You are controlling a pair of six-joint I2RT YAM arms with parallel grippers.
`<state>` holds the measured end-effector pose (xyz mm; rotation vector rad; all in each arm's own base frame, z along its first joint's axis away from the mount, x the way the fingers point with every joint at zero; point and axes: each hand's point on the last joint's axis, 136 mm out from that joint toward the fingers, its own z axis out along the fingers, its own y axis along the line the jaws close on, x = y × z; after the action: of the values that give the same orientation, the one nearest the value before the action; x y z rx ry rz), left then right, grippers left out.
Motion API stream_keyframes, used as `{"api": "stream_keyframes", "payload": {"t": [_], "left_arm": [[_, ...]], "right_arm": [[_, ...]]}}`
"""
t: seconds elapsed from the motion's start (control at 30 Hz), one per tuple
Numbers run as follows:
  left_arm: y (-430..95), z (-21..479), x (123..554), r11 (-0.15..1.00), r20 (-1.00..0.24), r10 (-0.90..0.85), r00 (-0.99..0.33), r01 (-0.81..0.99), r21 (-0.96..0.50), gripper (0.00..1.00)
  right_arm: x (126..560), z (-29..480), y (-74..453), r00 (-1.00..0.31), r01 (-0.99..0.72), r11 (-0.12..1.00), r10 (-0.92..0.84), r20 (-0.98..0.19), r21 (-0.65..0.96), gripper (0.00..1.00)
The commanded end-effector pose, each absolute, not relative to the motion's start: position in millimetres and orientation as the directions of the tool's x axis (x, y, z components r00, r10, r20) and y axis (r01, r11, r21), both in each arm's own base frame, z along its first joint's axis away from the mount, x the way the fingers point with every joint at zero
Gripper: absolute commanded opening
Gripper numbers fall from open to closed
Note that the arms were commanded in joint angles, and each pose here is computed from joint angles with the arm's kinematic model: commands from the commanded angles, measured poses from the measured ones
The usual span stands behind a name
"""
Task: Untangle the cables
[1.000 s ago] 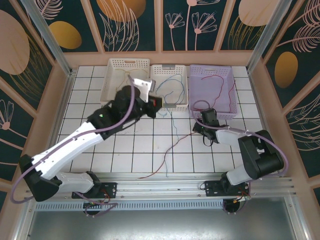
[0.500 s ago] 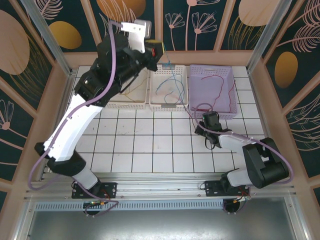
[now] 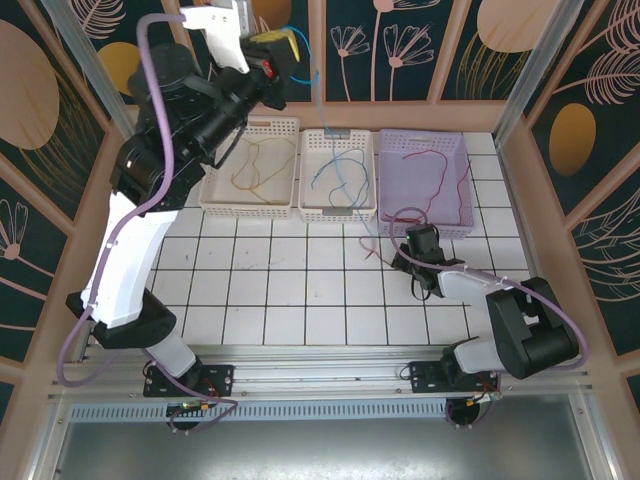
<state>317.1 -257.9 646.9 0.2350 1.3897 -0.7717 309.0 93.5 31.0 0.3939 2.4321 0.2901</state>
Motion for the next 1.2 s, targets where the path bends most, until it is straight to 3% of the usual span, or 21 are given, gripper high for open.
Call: {"api": "stream_keyframes", "payload": {"t": [0.0,0.3,0.67,0.87,1.17], "left_arm": [[-221.4,696.7,300.1,0.766,-0.887,-0.435,0.155,0.581,-0.274,0.0],[-225.2,693.9,310.1,0.786,-0.892,-0.414,0.182,0.566,-0.249,0.0],[-290.7,612.6,378.4,0.773,-0.944,-0.329,0.014,0.579,-0.261,0.0],[-295.3,582.0,419.3,0.793,-0.949,-0.314,-0.028,0.542,-0.279,0.0],[-308.3,522.2,478.8,0.809,-0.949,-0.295,-0.114,0.499,-0.312,0.0]], "right_arm": [[303.6,31.2,82.8,-0.727,0.249,0.924,0.376,-0.574,0.29,0.0],[304.3,63.7,77.5,-0.651,0.249,0.908,0.414,-0.637,0.336,0.0],[314.5,258.0,65.4,-0.402,0.142,0.913,0.407,-0.82,0.383,0.0],[305.7,349.1,61.1,-0.29,0.077,0.914,0.403,-0.868,0.399,0.0],[283.8,421.7,54.5,-0.196,0.014,0.91,0.408,-0.892,0.414,0.0]]}}
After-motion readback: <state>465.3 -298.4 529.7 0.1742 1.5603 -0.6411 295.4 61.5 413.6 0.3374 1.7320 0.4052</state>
